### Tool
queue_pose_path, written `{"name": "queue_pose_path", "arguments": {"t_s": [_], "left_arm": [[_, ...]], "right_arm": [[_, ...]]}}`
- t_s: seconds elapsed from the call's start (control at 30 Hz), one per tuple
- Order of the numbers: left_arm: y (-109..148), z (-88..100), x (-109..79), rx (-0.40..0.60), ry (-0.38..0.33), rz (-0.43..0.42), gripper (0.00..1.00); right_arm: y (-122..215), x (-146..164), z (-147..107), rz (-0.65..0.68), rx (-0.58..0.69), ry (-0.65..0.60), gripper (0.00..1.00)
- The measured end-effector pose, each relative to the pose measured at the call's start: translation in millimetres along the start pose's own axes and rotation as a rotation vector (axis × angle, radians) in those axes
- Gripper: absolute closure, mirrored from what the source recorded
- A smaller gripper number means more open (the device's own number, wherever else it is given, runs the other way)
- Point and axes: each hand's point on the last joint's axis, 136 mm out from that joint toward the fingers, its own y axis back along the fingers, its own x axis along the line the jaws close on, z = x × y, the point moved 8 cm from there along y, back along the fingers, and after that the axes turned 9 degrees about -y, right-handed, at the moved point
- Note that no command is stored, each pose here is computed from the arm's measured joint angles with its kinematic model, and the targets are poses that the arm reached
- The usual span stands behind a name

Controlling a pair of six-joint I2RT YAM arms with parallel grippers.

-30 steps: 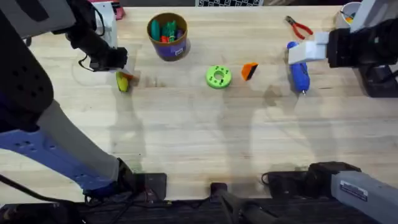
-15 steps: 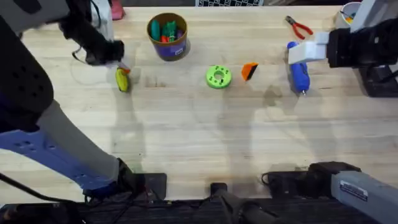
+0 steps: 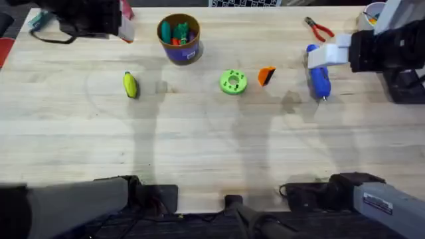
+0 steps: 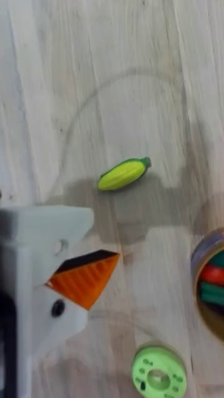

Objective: Pick up the gripper from the table and insert it into the empty holder that is missing its gripper. Then pick up a screw, insert it into the mounting hole, and use the screwdriver to tighten it. Finally, clean up the table by picking up the vegetable and placing it into the bucket.

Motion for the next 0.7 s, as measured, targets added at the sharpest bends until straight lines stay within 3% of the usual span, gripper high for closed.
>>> {"name": "queue_pose_path", "arguments": {"t_s": [0.03,0.2,0.23,0.5,0.7], "left_arm": [[6.5,-1.7,-2.9,-0.009,-0.007,0.004,0.909],[33.5,-14.5,-19.3,-0.021,-0.024,0.0,0.115],[36.4,-16.6,-22.0,-0.019,-0.023,-0.003,0.039],[52.6,-29.5,-34.6,-0.008,-0.041,-0.015,0.013],[89.6,-46.9,-47.4,-0.127,-0.063,0.001,0.014]], "right_arm": [[0.0,0.0,0.0,0.0,0.0,0.0,0.008],[0.0,0.0,0.0,0.0,0.0,0.0,0.007],[0.0,0.0,0.0,0.0,0.0,0.0,0.007],[0.0,0.0,-0.1,0.0,0.0,0.0,0.008],[0.0,-0.1,-0.5,-0.001,0.003,0.0,0.008]]}}
